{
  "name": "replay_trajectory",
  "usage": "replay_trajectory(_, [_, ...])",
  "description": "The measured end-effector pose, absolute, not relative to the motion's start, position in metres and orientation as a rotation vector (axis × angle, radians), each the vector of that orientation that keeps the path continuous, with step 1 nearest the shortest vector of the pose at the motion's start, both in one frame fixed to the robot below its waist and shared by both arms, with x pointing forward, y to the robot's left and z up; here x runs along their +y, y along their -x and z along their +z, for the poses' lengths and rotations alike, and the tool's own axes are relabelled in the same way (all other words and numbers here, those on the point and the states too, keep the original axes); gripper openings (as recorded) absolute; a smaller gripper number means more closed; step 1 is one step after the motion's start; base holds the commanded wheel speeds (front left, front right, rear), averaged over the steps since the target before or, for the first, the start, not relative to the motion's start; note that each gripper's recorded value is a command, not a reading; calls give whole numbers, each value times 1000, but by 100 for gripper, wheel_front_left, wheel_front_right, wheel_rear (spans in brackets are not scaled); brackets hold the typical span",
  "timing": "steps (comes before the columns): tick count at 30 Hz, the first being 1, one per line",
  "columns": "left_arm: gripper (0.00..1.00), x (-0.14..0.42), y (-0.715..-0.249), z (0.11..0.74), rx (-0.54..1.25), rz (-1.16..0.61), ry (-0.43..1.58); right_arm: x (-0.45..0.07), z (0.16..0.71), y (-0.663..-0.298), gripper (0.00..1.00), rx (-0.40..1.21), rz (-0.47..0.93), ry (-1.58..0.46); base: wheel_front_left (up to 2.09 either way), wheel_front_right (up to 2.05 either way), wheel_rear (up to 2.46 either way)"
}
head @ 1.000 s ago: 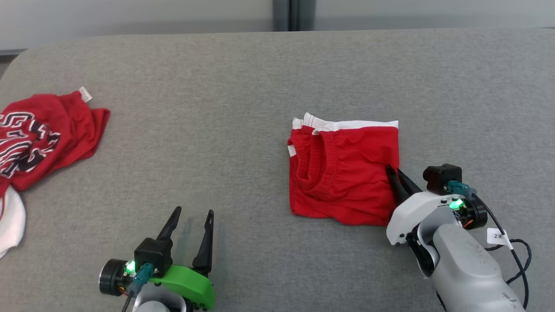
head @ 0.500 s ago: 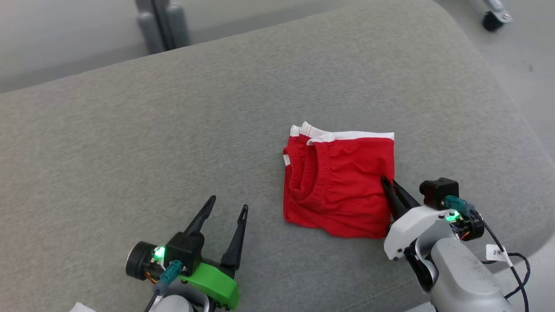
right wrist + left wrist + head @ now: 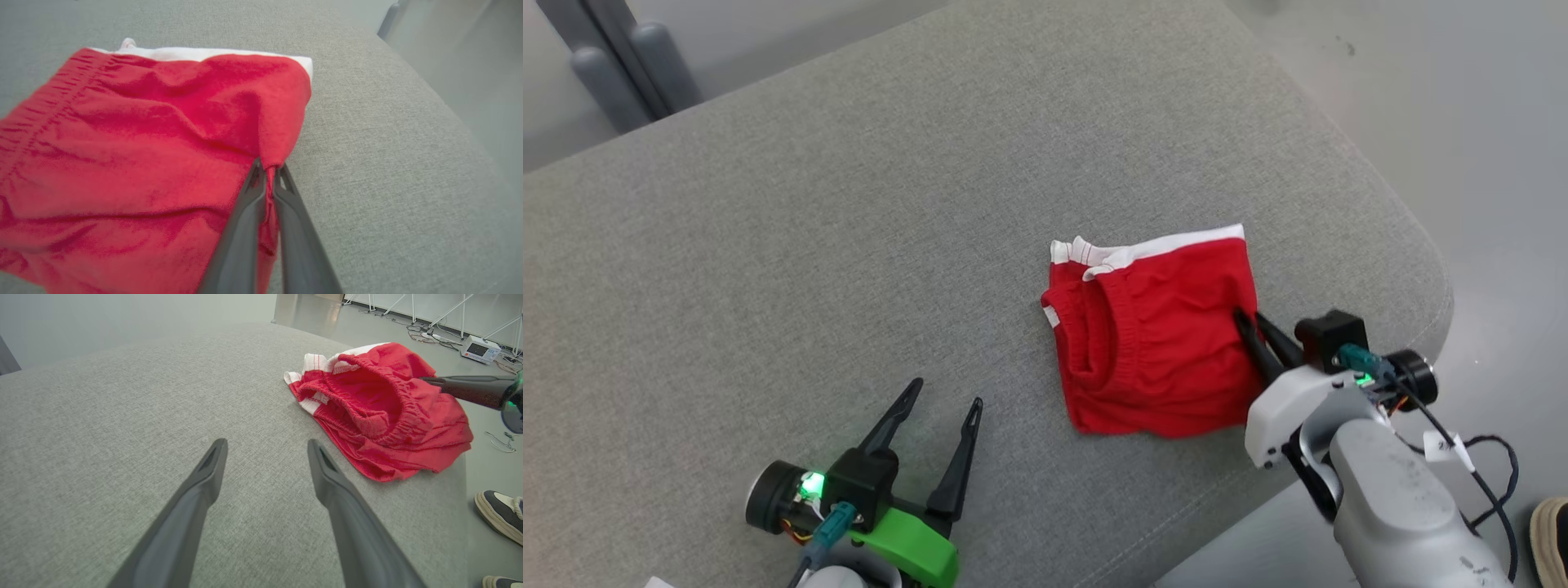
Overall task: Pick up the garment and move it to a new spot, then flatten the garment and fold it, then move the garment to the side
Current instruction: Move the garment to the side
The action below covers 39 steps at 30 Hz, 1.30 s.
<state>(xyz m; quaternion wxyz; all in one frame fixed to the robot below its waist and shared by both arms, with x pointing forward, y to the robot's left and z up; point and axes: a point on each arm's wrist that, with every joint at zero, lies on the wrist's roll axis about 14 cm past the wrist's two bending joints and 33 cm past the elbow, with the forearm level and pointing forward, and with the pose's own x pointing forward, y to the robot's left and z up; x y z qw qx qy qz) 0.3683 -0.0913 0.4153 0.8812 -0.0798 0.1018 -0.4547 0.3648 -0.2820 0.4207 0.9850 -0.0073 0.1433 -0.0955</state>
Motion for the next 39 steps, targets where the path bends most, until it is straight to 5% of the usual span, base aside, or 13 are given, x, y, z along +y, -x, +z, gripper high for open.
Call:
replay_trajectory(13, [100,-59,-402,393,221,-900,165,-366,463,-447,0,312,-308,360,0,0,0])
replay_trajectory(23, [100,-28,-425,384,209,-834,168,-431,474,-471,0,367,-510,481,0,0,0])
replay_trajectory(24, [100,-25,-426,383,210,-826,170,-435,478,-474,25,351,-533,481,0,0,0])
replay_trajectory(25, [100,-21,-427,381,215,-816,171,-436,482,-479,89,327,-549,483,0,0,0])
replay_trajectory(26, [100,-19,-428,380,218,-808,170,-436,485,-483,100,311,-557,483,0,0,0])
replay_trajectory(39, [100,12,-439,386,217,-664,170,-374,522,-524,100,14,-453,352,0,0,0])
